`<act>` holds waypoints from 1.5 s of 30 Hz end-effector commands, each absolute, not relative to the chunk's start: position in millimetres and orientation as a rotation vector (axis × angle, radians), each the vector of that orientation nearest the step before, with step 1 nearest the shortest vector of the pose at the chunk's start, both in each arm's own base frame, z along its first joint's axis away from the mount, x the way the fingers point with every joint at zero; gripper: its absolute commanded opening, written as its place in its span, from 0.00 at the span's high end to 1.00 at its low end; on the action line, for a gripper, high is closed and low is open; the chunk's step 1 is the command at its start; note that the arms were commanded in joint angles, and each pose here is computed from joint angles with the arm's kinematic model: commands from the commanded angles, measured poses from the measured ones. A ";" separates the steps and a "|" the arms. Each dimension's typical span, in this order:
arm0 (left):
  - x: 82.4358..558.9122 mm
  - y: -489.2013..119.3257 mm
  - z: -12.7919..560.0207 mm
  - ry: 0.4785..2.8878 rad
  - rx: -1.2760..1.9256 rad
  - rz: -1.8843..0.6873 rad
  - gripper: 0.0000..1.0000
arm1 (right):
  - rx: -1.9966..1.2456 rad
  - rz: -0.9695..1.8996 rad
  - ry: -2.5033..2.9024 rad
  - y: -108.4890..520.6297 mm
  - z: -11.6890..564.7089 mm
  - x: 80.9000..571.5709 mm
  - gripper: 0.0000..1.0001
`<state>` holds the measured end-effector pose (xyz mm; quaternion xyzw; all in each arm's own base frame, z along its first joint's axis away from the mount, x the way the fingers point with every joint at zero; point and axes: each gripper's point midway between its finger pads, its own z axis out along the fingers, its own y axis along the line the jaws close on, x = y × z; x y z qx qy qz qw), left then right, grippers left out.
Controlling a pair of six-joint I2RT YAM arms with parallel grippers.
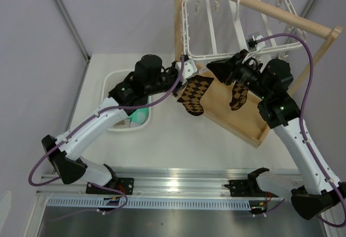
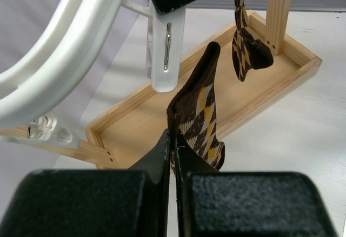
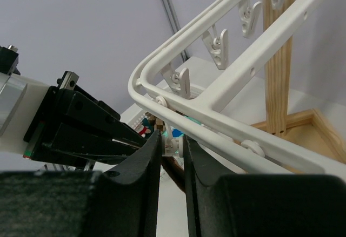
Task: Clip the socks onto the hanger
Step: Clamp the sock onto the hanger.
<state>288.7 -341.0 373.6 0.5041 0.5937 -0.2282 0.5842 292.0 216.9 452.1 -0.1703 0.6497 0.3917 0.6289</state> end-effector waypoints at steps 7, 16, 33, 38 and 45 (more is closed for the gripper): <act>296.4 -338.0 386.2 1.372 1.169 -0.572 0.99 | -0.447 0.887 1.402 214.6 468.9 286.1 1.00; 297.8 -333.5 396.9 1.352 1.174 -0.565 0.99 | -0.447 0.880 1.406 213.8 466.5 288.8 1.00; 295.7 -328.7 404.4 1.336 1.179 -0.545 0.99 | -0.446 0.873 1.411 212.4 463.3 290.8 1.00; 294.9 -327.2 409.1 1.327 1.175 -0.540 0.99 | -0.448 0.874 1.407 212.1 465.0 289.5 1.00; 290.2 -325.5 417.2 1.305 1.178 -0.546 0.99 | -0.447 0.872 1.411 212.2 463.5 290.4 1.00</act>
